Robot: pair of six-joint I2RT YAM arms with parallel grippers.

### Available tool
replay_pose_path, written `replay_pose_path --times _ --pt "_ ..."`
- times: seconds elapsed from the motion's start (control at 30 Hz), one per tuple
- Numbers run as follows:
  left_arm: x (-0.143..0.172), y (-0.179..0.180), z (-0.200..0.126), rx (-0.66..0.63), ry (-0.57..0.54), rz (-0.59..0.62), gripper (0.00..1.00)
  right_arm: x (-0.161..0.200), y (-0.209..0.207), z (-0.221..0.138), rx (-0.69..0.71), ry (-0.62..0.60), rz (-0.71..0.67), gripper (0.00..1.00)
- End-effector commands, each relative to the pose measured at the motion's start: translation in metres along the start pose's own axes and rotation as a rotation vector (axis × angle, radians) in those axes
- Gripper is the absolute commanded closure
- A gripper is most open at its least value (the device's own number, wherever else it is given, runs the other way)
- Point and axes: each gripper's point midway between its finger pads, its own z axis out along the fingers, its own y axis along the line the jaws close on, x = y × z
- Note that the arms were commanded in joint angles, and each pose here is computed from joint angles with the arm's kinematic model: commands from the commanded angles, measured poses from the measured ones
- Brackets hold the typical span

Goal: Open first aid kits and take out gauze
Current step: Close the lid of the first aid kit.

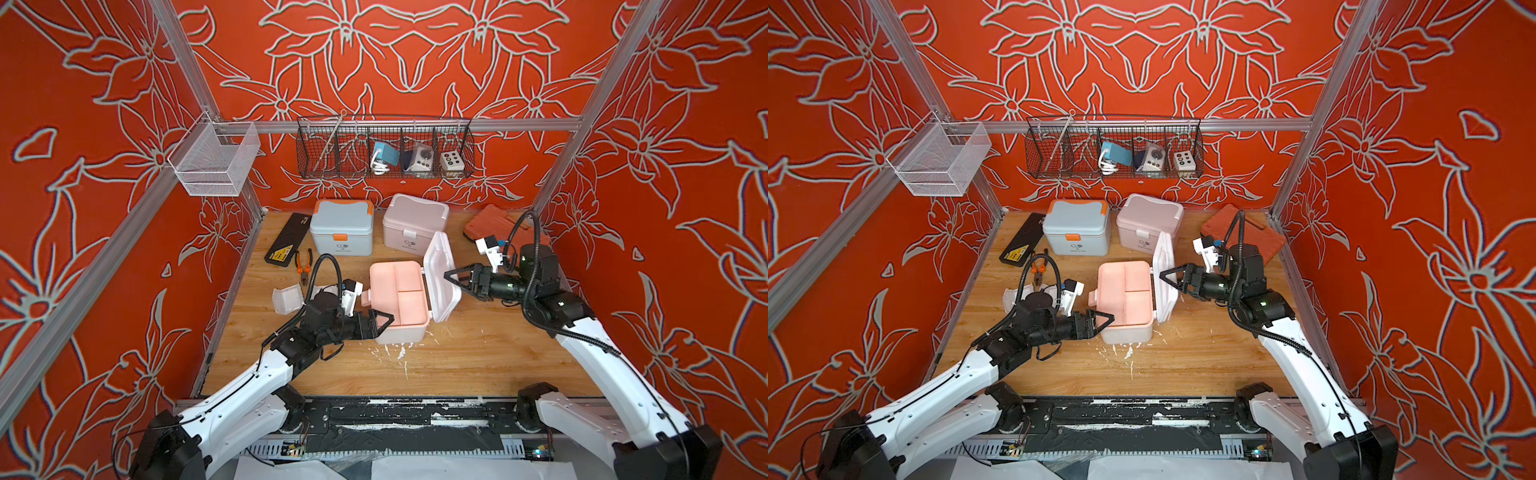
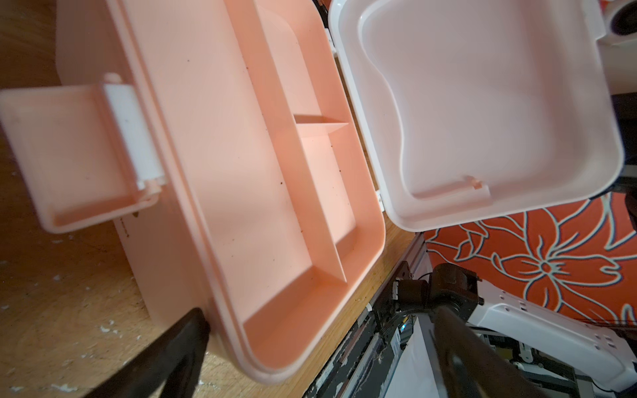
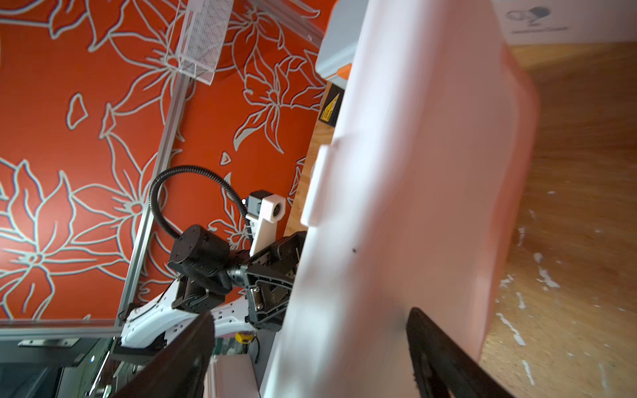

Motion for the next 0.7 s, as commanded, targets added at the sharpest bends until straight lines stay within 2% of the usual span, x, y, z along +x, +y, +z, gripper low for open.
replay_pose_path --times 0.0,0.23,0.43,0.67 --pt "-0.004 -0.012 -0.003 0.057 -0.019 0.032 0.02 -0.004 0.031 0.008 -0.049 0.002 -0.077 0.13" --pt "-0.006 -0.008 -0.009 0.025 -0.049 0.035 0.02 0.017 0.053 0.035 -0.079 0.116 -0.160 0.13" --pt "-0.021 0.005 -0.028 -0.088 -0.168 0.035 0.02 0.033 0.054 0.054 -0.087 0.191 -0.177 0.13" --pt "-0.034 0.010 -0.048 -0.176 -0.250 0.054 0.02 0.041 0.051 0.061 -0.074 0.232 -0.192 0.12"
